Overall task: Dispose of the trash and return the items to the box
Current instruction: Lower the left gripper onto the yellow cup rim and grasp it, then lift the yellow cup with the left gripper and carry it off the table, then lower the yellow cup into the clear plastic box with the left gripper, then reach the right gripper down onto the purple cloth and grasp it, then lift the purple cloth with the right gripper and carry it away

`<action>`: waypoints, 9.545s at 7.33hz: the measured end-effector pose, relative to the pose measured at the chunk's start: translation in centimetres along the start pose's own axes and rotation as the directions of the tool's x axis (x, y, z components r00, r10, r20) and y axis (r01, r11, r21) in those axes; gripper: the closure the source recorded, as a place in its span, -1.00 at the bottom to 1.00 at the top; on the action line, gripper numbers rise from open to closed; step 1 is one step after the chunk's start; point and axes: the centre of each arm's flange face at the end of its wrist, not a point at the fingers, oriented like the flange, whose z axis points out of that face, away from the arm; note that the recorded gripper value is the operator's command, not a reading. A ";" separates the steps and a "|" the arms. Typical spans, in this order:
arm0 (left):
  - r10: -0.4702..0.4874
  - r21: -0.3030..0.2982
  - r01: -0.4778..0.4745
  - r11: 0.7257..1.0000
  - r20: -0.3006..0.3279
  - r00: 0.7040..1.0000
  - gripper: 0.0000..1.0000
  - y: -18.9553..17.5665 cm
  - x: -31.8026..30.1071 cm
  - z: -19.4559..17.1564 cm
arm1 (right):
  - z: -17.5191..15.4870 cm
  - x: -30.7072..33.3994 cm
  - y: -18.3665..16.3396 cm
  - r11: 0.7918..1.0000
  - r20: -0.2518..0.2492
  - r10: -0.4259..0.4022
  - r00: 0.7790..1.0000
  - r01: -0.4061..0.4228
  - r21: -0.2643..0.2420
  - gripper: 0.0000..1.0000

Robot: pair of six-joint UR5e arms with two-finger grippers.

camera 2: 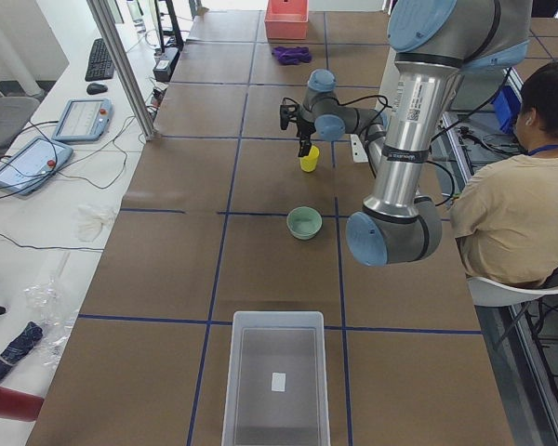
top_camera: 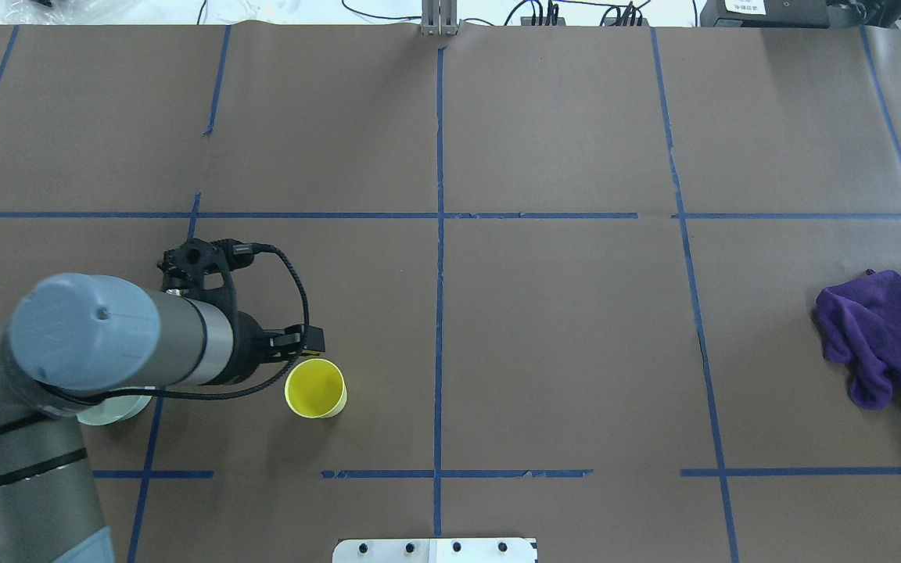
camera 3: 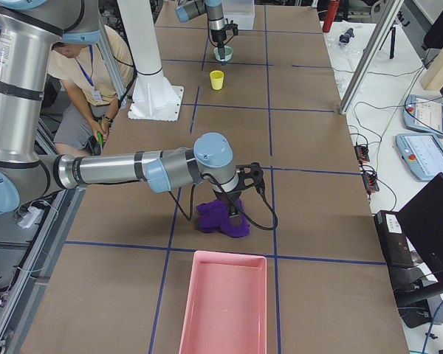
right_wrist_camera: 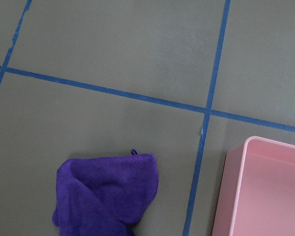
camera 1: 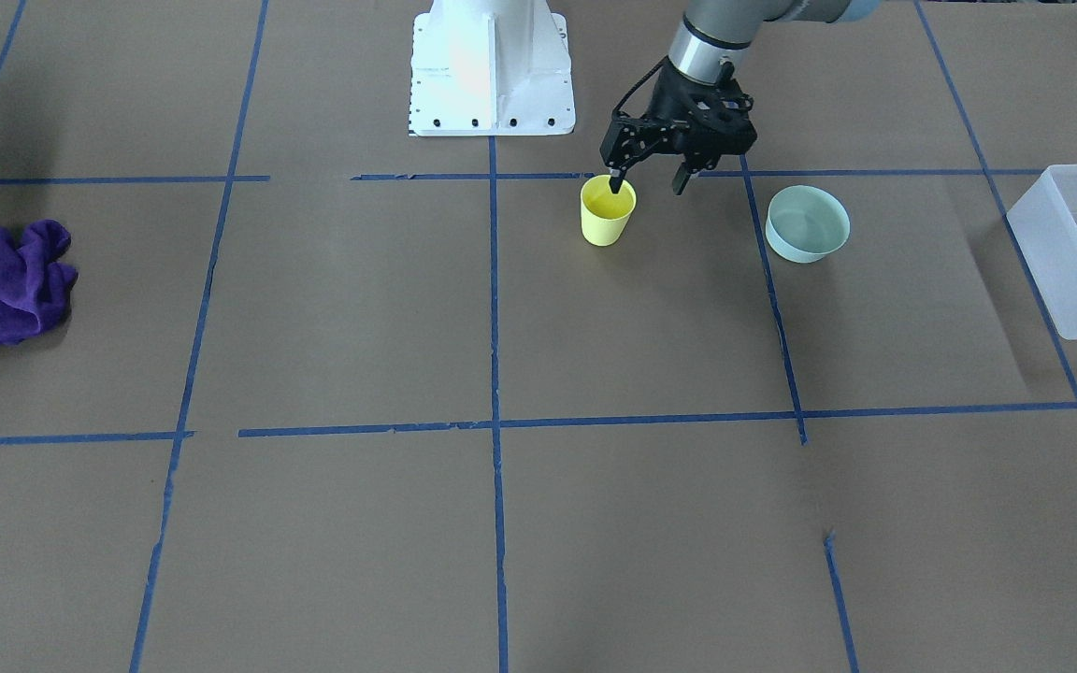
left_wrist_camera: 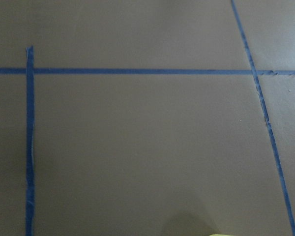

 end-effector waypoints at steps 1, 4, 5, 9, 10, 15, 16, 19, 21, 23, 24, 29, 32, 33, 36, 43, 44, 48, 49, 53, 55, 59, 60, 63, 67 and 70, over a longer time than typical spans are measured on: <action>-0.028 -0.004 0.028 1.000 0.025 0.999 -0.63 1.0 1.0 1.0 | 0.0 0.0 0.0 1.000 -0.001 0.001 1.000 -0.001 -0.001 -1.00; -0.027 -0.011 0.028 1.000 0.075 0.997 -0.54 1.7 0.7 3.3 | 0.1 0.1 0.1 1.000 -0.002 0.002 1.000 -0.002 -0.003 -1.00; -0.020 -0.016 0.021 1.000 0.093 0.995 -0.22 1.9 0.4 4.4 | 0.2 0.2 0.1 1.000 -0.002 0.003 1.000 -0.003 -0.004 -1.00; -0.004 0.004 0.004 1.000 0.086 0.996 1.00 2.1 0.1 6.7 | 0.4 0.4 0.2 1.000 -0.001 0.007 1.000 -0.007 -0.009 -1.00; 0.009 0.007 -0.009 1.000 0.078 0.997 1.00 2.0 0.2 6.3 | 0.4 0.4 0.2 1.000 -0.001 0.007 1.000 -0.007 -0.009 -1.00; 0.235 0.112 -0.238 0.965 0.041 0.971 1.00 -7.9 -7.1 -5.9 | 0.3 0.3 0.1 1.000 0.000 0.000 1.000 0.000 -0.007 -1.00; 0.318 0.126 -0.325 0.937 0.073 0.945 1.00 -11.9 -10.9 -9.0 | 0.3 0.3 0.1 1.000 0.000 -0.001 1.000 0.001 -0.006 -1.00; 0.595 0.059 -0.616 0.786 0.198 0.779 1.00 -19.3 -25.9 -14.8 | 0.3 0.3 0.1 1.000 0.001 -0.002 1.000 0.002 -0.006 -1.00; 0.709 -0.015 -0.720 0.694 0.188 0.680 1.00 -22.9 -39.9 -15.6 | 0.3 0.3 0.1 1.000 0.001 -0.003 1.000 0.003 -0.005 -1.00; 0.770 -0.056 -0.774 0.631 0.170 0.615 1.00 -23.3 -52.9 -16.9 | 0.3 0.3 0.0 1.000 0.001 -0.004 1.000 0.004 -0.005 -1.00; 0.780 -0.074 -0.781 0.620 0.167 0.603 1.00 -22.0 -57.3 -17.1 | 0.2 0.2 0.0 1.000 0.001 -0.006 1.000 0.006 -0.003 -1.00; 0.805 -0.009 -0.808 0.589 0.085 0.587 1.00 -14.7 -67.8 -12.0 | 0.2 0.2 0.0 1.000 0.000 -0.008 1.000 0.008 -0.002 -1.00; 0.813 -0.016 -0.813 0.583 -0.007 0.583 0.83 -13.0 -68.7 -9.4 | 0.2 0.2 0.0 1.000 0.000 -0.009 1.000 0.009 -0.003 -1.00; 0.815 -0.015 -0.816 0.577 -0.045 0.577 0.73 -12.7 -68.3 -8.8 | 0.2 0.2 0.0 1.000 0.000 -0.009 1.000 0.009 -0.004 -1.00; 0.821 -0.010 -0.825 0.564 -0.096 0.563 0.61 -12.4 -67.6 -8.0 | 0.3 0.2 0.0 1.000 0.000 -0.011 1.000 0.011 -0.003 -1.00; 0.837 0.025 -0.839 0.544 -0.077 0.541 -1.00 -13.5 -65.9 -8.5 | -0.1 -0.2 -0.3 1.000 0.004 -0.015 1.000 0.015 0.016 -1.00; 0.830 0.049 -0.829 0.557 -0.053 0.555 -1.00 -14.2 -64.7 -9.2 | -0.5 -1.1 -0.7 0.998 0.017 -0.023 1.000 0.022 0.058 -1.00; 0.659 0.068 -0.657 0.751 -0.027 0.751 -1.00 -17.9 -59.0 -12.1 | 1.0 -5.5 -0.8 0.987 0.101 0.096 0.990 -0.108 0.118 -1.00; 0.550 -0.002 -0.550 0.835 -0.037 0.835 -1.00 -19.2 -58.4 -12.1 | 1.7 -6.2 -0.7 0.989 0.101 0.099 0.990 -0.109 0.104 -1.00; 0.460 -0.047 -0.461 0.886 -0.022 0.887 -1.00 -22.3 -56.3 -14.5 | 10.3 -11.9 2.2 0.993 0.018 0.106 0.994 -0.107 0.044 -0.94; 0.463 -0.045 -0.462 0.886 -0.001 0.887 -1.00 -22.7 -56.1 -14.7 | 17.5 -13.3 3.9 0.998 -0.034 0.052 0.998 -0.050 0.042 -0.90; 0.465 -0.047 -0.463 0.885 0.057 0.883 -1.00 -23.2 -56.3 -14.9 | 23.6 -14.8 6.1 0.998 -0.082 -0.058 0.995 0.061 0.034 1.00; 0.465 -0.046 -0.463 0.885 0.058 0.883 -1.00 -23.2 -56.3 -14.9 | 23.6 -15.2 6.1 0.995 -0.080 -0.086 0.993 0.089 0.035 1.00; 0.464 -0.047 -0.462 0.886 0.058 0.884 -1.00 -23.1 -56.4 -14.9 | 22.6 -16.2 5.5 0.989 -0.062 -0.133 0.989 0.136 0.050 1.00; 0.464 -0.046 -0.461 0.886 0.058 0.884 -1.00 -23.1 -56.5 -14.9 | 14.7 -9.5 2.2 0.977 -0.057 -0.206 0.977 0.209 0.050 1.00; 0.464 -0.046 -0.462 0.886 0.057 0.884 -1.00 -23.1 -56.4 -14.9 | 5.1 3.7 1.2 0.934 -0.130 -0.356 0.925 0.356 -0.026 0.83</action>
